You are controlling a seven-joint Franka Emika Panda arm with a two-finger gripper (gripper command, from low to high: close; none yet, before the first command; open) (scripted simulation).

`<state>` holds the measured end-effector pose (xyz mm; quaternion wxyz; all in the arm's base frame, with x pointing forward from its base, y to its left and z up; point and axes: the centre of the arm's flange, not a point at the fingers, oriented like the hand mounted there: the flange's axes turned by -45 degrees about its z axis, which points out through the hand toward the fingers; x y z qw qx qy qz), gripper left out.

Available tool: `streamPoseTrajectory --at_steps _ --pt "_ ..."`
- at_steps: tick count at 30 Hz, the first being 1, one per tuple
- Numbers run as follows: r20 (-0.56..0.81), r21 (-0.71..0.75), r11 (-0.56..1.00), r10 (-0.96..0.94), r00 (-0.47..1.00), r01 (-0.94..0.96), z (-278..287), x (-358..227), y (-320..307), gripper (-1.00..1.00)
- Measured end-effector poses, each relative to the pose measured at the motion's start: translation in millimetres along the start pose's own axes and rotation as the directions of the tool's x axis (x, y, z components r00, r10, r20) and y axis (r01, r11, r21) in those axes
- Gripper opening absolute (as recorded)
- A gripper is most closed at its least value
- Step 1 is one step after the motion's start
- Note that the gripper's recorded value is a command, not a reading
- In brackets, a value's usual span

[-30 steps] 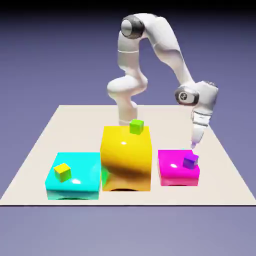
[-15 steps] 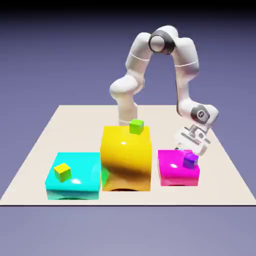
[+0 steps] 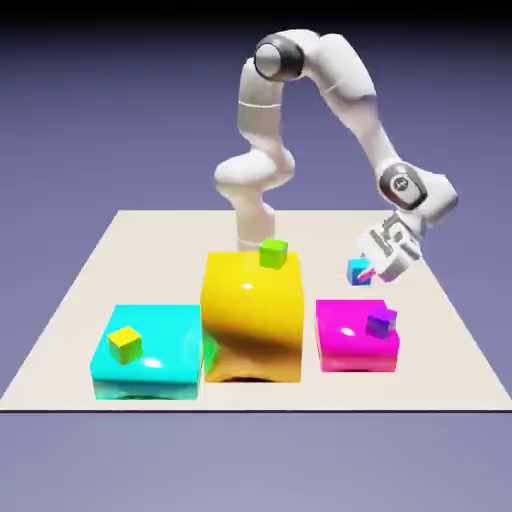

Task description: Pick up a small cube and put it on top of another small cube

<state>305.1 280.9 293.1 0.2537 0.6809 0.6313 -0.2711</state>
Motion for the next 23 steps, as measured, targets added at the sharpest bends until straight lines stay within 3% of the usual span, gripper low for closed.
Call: streamPoseTrajectory --at_steps 10,16,17,19,23 --pt "0.003 0.33 0.894 0.32 0.947 -0.303 2 -198 70 -1.0" --pt "0.02 0.306 0.898 0.327 0.945 -0.317 55 -189 63 -1.0" --pt "0.019 0.307 0.898 0.326 0.945 -0.316 66 -186 60 1.0" --pt "0.019 0.305 0.898 0.326 0.945 -0.316 66 -186 60 1.0" --pt "0.02 0.305 0.898 0.327 0.945 -0.317 14 -200 73 1.0"
